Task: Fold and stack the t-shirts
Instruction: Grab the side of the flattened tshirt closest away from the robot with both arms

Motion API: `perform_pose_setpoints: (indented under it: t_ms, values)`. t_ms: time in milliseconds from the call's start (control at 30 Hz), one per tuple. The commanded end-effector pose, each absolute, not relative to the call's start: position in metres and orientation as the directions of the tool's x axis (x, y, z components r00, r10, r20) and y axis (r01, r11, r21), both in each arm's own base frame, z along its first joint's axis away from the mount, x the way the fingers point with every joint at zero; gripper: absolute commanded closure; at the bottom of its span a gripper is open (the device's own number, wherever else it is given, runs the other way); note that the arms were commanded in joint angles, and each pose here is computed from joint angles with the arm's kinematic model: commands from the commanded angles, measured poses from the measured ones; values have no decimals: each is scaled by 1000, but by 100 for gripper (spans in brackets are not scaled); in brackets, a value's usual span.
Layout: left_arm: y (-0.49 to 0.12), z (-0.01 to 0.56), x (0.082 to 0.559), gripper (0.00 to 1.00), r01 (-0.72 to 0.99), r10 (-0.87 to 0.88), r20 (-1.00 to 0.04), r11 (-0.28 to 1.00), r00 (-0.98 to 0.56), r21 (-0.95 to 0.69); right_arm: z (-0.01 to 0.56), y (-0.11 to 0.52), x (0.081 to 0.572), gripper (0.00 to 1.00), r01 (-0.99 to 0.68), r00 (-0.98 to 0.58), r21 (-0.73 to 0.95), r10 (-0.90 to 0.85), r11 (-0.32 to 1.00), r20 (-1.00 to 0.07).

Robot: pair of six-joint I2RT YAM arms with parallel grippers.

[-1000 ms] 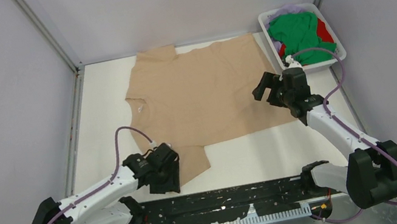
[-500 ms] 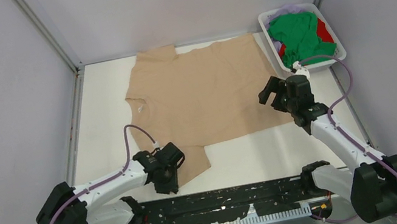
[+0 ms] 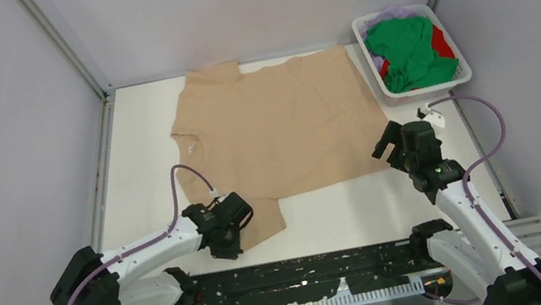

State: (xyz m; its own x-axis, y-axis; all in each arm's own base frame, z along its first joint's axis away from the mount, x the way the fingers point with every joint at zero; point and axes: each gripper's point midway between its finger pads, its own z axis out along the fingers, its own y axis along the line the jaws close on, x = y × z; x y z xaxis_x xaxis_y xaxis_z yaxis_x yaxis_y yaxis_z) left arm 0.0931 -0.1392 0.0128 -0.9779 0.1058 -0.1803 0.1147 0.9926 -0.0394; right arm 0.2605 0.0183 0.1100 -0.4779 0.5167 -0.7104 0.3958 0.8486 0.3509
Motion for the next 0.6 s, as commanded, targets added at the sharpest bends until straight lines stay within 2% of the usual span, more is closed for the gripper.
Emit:
perform_pose_setpoints:
  t_ms: [0,100,200,367,567]
  values:
    - [-125,15,94,100,119,114,-218,993,-969,-7,82,-6,237,3,536,-481,285,564,795,-671]
    - [-119,14,88,100,114,111,-208,994,-972,-2,66,-8,237,0,565,-495,297,604,770,-625]
    - [-120,13,87,100,111,107,-206,994,-973,-11,50,-13,238,9,599,-526,274,627,753,-574]
    - [-126,11,85,100,104,92,-198,994,-976,-47,39,-23,249,23,618,-557,227,623,753,-549]
    - [-124,15,88,100,91,83,-207,995,-975,-30,29,-16,258,39,603,-587,246,631,758,-507]
